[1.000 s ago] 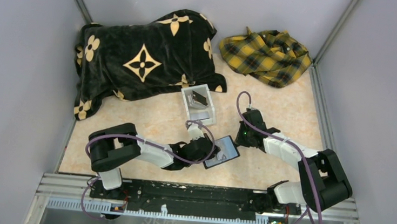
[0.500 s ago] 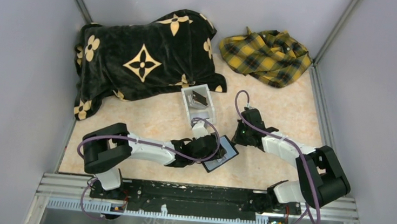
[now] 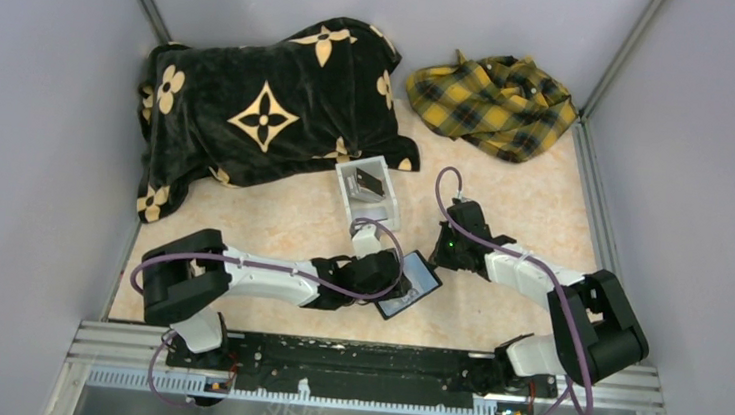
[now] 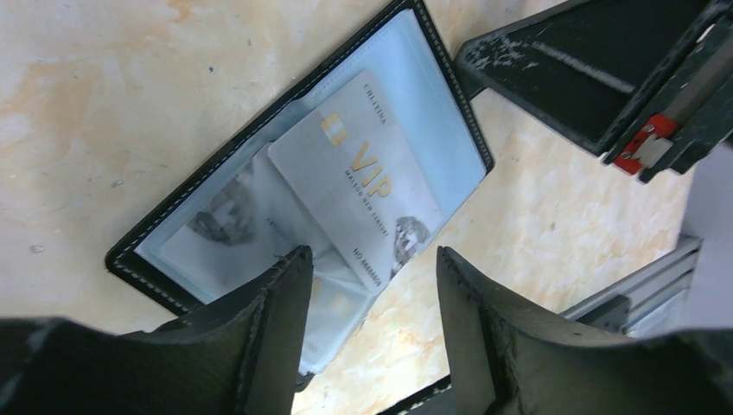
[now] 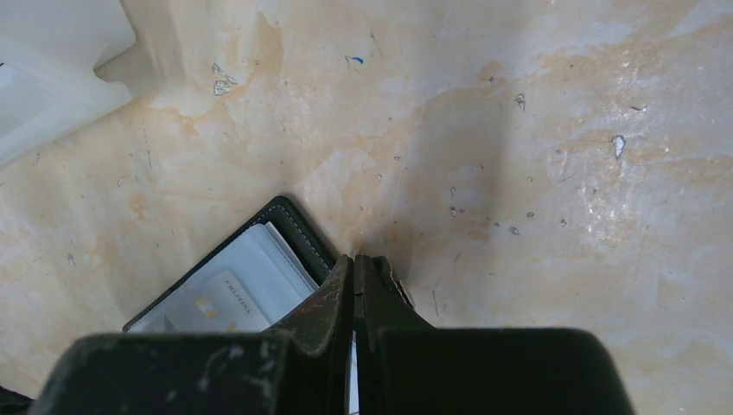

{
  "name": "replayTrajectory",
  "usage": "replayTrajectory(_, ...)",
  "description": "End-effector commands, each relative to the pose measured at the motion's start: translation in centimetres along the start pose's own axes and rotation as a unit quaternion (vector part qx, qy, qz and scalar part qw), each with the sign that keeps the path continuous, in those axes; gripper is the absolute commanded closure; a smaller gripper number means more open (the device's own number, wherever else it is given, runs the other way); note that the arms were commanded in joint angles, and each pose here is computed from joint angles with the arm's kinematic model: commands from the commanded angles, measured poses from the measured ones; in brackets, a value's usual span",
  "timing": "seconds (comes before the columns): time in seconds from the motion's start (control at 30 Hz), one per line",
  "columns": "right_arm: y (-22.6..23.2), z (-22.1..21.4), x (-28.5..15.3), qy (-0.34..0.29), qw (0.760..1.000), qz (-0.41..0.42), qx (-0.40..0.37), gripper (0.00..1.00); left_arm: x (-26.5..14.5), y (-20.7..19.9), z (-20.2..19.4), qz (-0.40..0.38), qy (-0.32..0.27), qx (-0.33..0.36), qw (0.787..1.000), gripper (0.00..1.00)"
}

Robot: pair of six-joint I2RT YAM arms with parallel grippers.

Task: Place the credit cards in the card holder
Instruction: Insert the credit card into the card holder.

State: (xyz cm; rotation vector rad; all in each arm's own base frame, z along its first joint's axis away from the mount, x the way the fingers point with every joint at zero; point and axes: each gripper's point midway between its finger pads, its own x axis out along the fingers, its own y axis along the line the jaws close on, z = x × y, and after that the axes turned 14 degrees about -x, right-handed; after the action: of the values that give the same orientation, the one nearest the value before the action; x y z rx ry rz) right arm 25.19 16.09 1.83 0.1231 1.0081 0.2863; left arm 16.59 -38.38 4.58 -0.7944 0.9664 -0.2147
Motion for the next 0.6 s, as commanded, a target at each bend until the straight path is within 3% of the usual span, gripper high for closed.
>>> replayTrajectory(0.0, -1.0, -2.1, 0.7, 0.037, 0.999, -0.017, 0.002, 1.00, -0.7, 3.4, -0.1, 0.052, 0.002, 0.027, 0.998, 0.45)
replayTrajectory(0.13, -1.0, -2.1, 0.7, 0.037, 0.999, -0.016, 0.003, 1.00, -0.8, 3.7, 0.3, 0.049, -0.009, 0.020, 0.999, 0.59)
replayTrajectory(0.33, -0.9, -2.1, 0.7, 0.036, 0.999, -0.015, 0.004, 1.00, -0.5, 3.6, 0.3, 0.050, -0.010, 0.019, 0.999, 0.92)
replayTrajectory(0.57, -1.0, -2.2, 0.7, 0.037, 0.999, -0.016, 0.004, 1.00, 0.2, 3.4, -0.1, 0.055, -0.006, 0.030, 0.998, 1.00)
